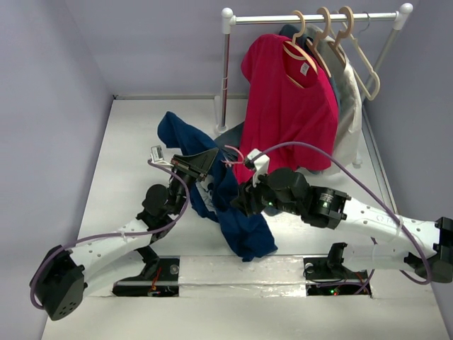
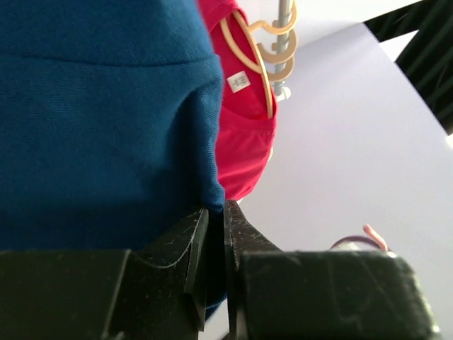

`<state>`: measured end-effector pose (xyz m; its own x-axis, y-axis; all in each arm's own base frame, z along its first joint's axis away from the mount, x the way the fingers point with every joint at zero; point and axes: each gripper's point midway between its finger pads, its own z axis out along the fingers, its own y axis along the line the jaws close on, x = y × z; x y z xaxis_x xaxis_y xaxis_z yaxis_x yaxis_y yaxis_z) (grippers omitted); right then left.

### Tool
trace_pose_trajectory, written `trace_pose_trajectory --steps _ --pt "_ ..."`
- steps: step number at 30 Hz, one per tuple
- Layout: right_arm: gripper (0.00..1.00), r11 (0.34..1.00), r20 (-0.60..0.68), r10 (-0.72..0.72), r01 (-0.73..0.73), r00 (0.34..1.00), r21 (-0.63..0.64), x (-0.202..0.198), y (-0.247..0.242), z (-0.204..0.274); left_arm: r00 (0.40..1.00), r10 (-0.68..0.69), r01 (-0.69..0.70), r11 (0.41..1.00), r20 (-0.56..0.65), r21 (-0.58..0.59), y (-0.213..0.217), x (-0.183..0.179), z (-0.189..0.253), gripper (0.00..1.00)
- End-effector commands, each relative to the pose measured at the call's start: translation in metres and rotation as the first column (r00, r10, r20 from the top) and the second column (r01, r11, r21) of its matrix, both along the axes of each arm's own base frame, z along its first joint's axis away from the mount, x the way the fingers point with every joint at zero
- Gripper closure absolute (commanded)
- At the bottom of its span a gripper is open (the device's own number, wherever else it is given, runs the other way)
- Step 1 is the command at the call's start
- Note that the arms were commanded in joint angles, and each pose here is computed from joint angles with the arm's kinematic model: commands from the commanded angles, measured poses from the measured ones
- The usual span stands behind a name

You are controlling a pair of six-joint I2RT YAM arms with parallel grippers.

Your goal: Place the t-shirt on the hanger

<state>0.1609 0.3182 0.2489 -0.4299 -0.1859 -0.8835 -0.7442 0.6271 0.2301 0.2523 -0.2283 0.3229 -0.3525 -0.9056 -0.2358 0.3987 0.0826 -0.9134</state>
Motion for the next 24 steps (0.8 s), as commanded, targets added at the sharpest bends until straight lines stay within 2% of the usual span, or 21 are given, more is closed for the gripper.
trace_pose_trajectory --steps 1,2,5,7,10,13,17,24 --pt "0.36 0.988 0.07 -0.004 -0.007 0.998 0.151 0.009 0.003 0.057 0.998 -0.001 0.004 0.999 0.069 -0.042 0.011 -0.012 0.023 1.0" --pt "0.29 0.986 0.073 0.005 -0.017 0.997 0.167 0.008 0.002 0.064 0.997 0.002 0.002 0.999 0.078 -0.049 0.014 -0.015 0.027 1.0" --pt "0.27 0.98 0.056 0.066 -0.076 0.996 0.186 -0.001 0.005 0.067 0.996 0.001 0.004 0.998 0.085 -0.055 0.017 -0.018 0.032 1.0" --pt "0.31 0.983 0.034 0.075 -0.08 0.997 0.163 -0.004 0.005 0.056 0.996 -0.008 0.014 0.998 0.087 -0.066 0.018 -0.02 0.035 1.0" --pt "0.32 0.992 0.006 0.04 -0.041 0.999 0.121 0.001 0.002 0.034 0.995 -0.027 0.034 0.997 0.094 -0.074 0.017 -0.023 0.039 1.0" --pt "0.34 0.99 0.038 0.012 -0.017 0.999 0.139 0.008 0.002 0.036 0.995 -0.034 0.042 0.996 0.098 -0.081 0.017 -0.026 0.042 1.0" --pt "0.48 0.987 0.038 -0.003 -0.004 0.999 0.163 0.025 0.002 0.04 0.994 -0.041 0.049 0.995 0.103 -0.084 0.018 -0.028 0.043 1.0" --pt "0.52 0.972 0.024 0.052 -0.056 0.998 0.227 0.03 0.01 0.04 0.992 -0.063 0.073 0.993 0.107 -0.09 0.016 -0.031 0.041 1.0"
